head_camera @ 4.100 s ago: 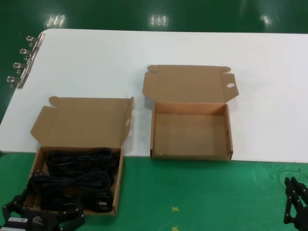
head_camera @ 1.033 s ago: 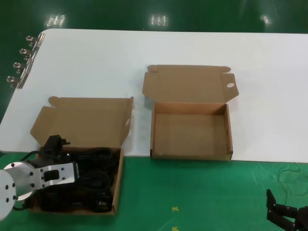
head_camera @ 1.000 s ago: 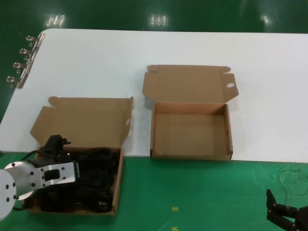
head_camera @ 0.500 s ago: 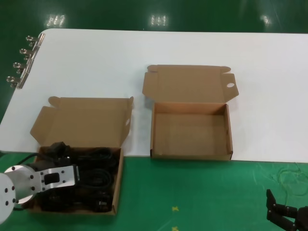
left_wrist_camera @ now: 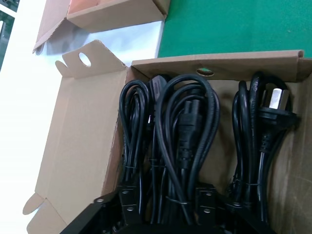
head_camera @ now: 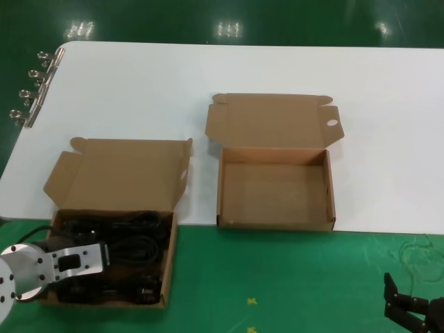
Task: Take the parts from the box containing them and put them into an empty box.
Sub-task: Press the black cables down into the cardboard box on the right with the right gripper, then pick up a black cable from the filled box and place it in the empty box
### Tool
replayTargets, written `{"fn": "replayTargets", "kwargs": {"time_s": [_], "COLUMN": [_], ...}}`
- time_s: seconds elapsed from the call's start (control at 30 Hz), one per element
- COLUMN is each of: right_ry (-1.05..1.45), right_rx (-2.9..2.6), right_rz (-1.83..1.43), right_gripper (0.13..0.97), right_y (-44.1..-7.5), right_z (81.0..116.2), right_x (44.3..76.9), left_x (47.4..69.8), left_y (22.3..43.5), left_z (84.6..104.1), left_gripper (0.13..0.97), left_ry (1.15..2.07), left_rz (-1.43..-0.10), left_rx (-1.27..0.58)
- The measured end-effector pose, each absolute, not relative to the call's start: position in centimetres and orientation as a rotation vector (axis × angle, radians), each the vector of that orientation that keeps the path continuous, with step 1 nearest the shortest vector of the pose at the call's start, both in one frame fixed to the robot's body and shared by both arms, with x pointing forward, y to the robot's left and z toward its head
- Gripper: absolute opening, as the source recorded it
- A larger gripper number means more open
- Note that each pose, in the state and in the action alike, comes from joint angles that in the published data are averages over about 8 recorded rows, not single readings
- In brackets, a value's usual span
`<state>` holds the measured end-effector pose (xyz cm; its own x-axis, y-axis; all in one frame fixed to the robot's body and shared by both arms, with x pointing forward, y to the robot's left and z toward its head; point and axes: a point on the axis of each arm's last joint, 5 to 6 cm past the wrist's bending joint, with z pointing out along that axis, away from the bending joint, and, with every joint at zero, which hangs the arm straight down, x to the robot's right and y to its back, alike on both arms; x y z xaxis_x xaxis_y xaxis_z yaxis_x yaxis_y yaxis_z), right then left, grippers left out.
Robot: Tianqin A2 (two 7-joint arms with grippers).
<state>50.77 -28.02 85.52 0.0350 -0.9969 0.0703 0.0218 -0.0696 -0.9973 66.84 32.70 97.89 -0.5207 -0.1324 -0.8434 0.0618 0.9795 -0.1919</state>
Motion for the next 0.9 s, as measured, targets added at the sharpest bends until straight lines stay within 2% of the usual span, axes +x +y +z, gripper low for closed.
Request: {"fn": "replayTargets", "kwargs": {"time_s": [0.1,0.23,0.5,0.9], "right_ry": [1.134,1.134,1.134,1.134], "right_rx": [-1.262,-1.262,-1.262,-1.262], "right_rz": [-1.243,-1.244,-1.244,-1.244], "right_gripper": [0.966,0.966,0.966,0.966], "right_y": [-28.0,-28.0,-28.0,-28.0], "right_z": [85.5,85.5,85.5,85.5], "right_x": [50.8,50.8,50.8,50.8], "left_x": [66.7,66.4,65.9,64.4], "left_y": [32.6,32.6,32.6,33.1], "left_z": [97.8,97.8,97.8,99.0], "left_gripper": [0.390,0.390,0.245,0.213], "left_ry": [2.106,2.107,2.107,2.091], "left_rz": [-0.246,-0.249,-0.254,-0.267], "left_rx": [-0.048,-0.047,-0.047,-0.045]}}
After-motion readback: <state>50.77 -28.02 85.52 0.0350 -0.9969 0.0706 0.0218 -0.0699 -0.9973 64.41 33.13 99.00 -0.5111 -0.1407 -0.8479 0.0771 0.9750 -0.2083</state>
